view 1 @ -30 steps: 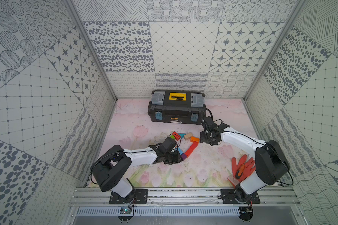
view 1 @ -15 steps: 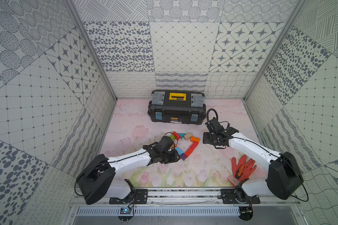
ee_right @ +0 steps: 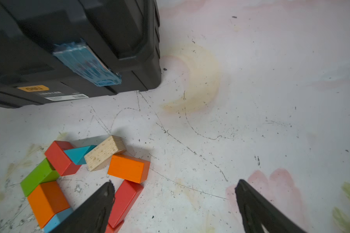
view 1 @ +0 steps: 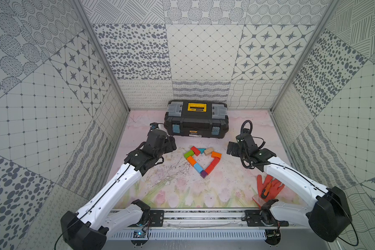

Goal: Assemble a heart with building blocks
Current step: Adjust the building block at the center of the board.

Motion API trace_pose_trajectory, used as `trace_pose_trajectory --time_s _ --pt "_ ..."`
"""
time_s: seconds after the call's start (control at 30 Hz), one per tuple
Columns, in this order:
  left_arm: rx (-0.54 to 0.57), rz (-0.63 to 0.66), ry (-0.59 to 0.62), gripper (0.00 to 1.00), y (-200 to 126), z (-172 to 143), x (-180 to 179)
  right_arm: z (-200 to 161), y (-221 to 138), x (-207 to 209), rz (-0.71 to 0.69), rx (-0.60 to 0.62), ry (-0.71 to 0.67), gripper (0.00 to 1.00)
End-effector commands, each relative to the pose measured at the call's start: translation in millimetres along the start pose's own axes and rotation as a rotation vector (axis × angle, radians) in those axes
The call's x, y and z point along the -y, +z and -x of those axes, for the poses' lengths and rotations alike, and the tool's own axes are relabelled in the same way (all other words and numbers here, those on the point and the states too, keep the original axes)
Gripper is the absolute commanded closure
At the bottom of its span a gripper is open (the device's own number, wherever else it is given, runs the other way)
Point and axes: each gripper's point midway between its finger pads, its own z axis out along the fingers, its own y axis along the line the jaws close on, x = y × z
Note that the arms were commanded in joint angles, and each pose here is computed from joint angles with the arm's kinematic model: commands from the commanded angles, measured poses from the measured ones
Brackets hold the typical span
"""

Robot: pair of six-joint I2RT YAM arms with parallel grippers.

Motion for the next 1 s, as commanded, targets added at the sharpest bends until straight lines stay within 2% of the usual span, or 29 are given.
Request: trace_pose_trajectory --time_s 0.0,0.07,0.17,0.3,0.4,0.47,0.73,0.97 --pt "-0.004 0.229 0.100 0.17 3.8 4.9 -54.4 -9.2 20.4 -30.9 0.113 -0.065 -0.085 0.04" --pt "-0.085 0.162 0.058 0.22 13.2 -13.3 -52.1 -22.7 28.0 -47.1 0.122 -0.111 -0.170 0.04" --pt "-0.188 0.129 0.006 0.25 20.7 -37.4 -55.0 -42.1 37.9 -74.2 0.082 -0.136 -0.363 0.02" --pt "-0.251 0.079 -0.030 0.28 20.7 -54.5 -54.9 -55.3 53.0 -87.4 -0.077 -0.152 -0.558 0.02" --pt "-0.251 0.073 -0.029 0.28 15.6 -56.5 -56.5 -44.0 57.9 -80.6 -0.159 -0.131 -0.537 0.02" --pt "-0.256 0.069 -0.024 0.27 13.3 -58.0 -57.1 -38.9 56.3 -79.1 -0.156 -0.118 -0.502 0.02" --pt "-0.282 0.041 -0.028 0.29 14.6 -69.2 -56.6 -53.0 56.0 -94.5 0.170 -0.245 -0.176 0.02" --pt "-0.285 0.029 -0.018 0.30 14.7 -70.2 -55.3 -64.2 65.0 -95.8 0.187 -0.293 -0.098 0.02"
